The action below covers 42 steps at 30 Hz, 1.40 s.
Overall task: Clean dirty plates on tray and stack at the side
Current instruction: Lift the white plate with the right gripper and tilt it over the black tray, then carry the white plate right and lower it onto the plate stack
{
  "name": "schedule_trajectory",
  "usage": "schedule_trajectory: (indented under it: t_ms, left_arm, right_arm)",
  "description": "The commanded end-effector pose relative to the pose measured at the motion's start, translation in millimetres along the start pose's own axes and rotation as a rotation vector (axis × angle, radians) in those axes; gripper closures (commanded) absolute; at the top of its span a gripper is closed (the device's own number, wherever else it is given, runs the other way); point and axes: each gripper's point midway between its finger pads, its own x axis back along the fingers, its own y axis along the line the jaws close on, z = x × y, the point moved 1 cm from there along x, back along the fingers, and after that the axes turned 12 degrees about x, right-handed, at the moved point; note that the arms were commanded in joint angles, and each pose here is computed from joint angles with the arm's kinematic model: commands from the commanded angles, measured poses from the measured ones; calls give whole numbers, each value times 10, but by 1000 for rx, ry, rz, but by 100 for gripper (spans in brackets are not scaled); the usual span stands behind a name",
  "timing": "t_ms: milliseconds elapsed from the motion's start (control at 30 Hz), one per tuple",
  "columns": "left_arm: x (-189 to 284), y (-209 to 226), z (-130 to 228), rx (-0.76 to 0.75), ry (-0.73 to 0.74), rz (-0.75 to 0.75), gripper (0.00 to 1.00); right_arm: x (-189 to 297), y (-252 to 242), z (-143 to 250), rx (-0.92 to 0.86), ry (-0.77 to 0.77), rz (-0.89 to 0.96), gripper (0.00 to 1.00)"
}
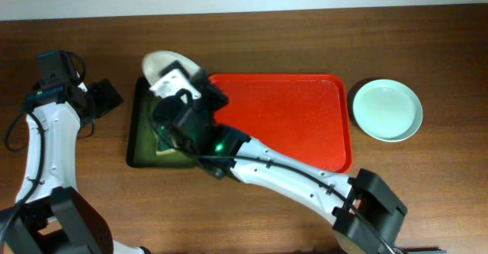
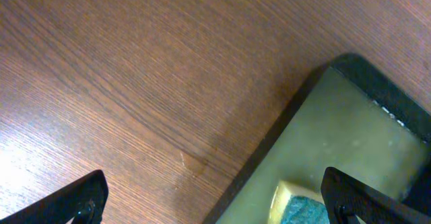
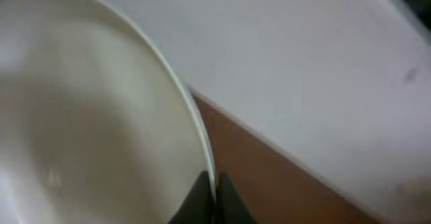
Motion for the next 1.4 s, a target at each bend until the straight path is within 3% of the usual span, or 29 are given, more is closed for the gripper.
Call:
schedule_trajectory:
  t_ms: [0,67,200,300,467,533,667,800,1000,1200,1233,1267,1300,1367]
  left_arm:
    - [90,-14,-55,8,-23,16,1]
    - [90,-14,-55,8,-23,16,1]
    - [90,-14,-55,8,-23,16,1]
    - [90,-14,-55,8,-23,16,1]
    - [90,-14,-55,8,-23,16,1]
    - [90,-14,-55,8,-23,16,1]
    - [90,-14,-55,8,-23,16,1]
    - [90,-14,-55,8,-23,16,1]
    - [90,-14,-55,8,-23,16,1]
    - [90,-14,-55,8,-23,16,1]
    - [90,-14,-55,8,-23,16,1]
    - [90,-14,-55,8,-23,16,1]
    - [90,-14,-55,8,-23,16,1]
    - [90,-14,-55,8,-23,16,1]
  right_arm:
    - [-111,107,194,-299,70,-131,96]
    - [-204,280,389,-394,153,-261,96]
    - [-485,43,665,-630,258,-232,96]
    - [-796,-171,936,-767,337,-313,96]
    - [-1244,-804,1705,-1002,494,-422,96]
    - [-1282,-1090,2194,-1075,607,-400,96]
    - [-960,-1624,3400,-1153,943,-276,96]
    - [-569,-2091,4224,-1198,1111,-207,96]
    - [6,-2453,4975,-1285,1315,-47,96]
    - [117,-2216,5133,-1255,1367,-102,95]
    - [126,-2188,5146,-1256,1373,-105,88]
    - [138,-2160,5157,-1255,1379,-108,64]
    - [145,-2149,5160,-1255,1383,-111,48]
    - [136,-2122,5129,-1273,1376,-133,32]
